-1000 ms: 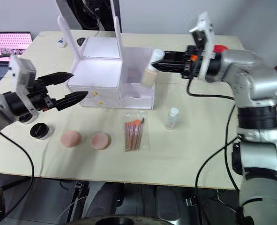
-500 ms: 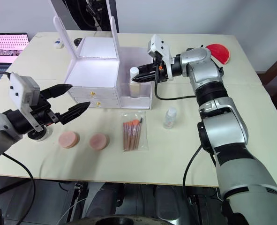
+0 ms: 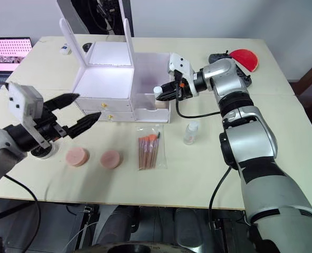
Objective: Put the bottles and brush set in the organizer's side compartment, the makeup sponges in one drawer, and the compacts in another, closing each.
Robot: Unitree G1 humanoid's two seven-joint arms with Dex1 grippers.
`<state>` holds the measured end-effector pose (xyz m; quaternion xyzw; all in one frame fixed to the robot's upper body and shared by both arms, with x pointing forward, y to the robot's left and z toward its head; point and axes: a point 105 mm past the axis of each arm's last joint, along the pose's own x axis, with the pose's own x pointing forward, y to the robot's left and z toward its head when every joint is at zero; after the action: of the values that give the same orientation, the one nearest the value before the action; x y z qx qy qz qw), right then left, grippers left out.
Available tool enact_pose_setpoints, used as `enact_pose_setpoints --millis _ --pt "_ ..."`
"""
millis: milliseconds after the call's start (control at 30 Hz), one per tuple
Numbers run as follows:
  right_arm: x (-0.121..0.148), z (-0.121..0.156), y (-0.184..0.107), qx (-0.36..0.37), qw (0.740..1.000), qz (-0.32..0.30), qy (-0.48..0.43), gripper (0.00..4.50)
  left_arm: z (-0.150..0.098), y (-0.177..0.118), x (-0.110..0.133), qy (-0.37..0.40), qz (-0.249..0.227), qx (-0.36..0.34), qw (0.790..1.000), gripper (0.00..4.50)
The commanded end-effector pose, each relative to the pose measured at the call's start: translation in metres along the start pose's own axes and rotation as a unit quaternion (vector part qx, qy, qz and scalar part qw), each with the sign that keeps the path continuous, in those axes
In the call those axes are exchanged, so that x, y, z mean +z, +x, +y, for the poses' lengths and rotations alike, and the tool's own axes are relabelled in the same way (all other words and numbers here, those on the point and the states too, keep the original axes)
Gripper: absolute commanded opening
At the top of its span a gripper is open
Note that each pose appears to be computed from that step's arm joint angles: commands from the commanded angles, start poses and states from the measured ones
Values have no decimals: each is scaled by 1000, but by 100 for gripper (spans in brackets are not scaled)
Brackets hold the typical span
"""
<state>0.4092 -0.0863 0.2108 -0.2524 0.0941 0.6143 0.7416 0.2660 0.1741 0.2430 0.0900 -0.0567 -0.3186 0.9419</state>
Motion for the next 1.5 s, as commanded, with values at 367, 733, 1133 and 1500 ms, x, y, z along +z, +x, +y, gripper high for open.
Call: enact_pose_setpoints --millis 367,733,1133,1500 --pt "55 -18 -78 -61 990 -128 3 446 26 -6 2 23 8 -9 1000 450" --pt "-66 -3 -222 -323 929 -116 140 446 130 -130 -37 -7 80 147 986 450" --pt "-119 26 -237 -378 905 -85 175 446 150 -151 -53 -6 88 157 984 450" --pt "-19 51 -211 -217 963 -115 109 446 58 -18 19 8 32 -162 986 450"
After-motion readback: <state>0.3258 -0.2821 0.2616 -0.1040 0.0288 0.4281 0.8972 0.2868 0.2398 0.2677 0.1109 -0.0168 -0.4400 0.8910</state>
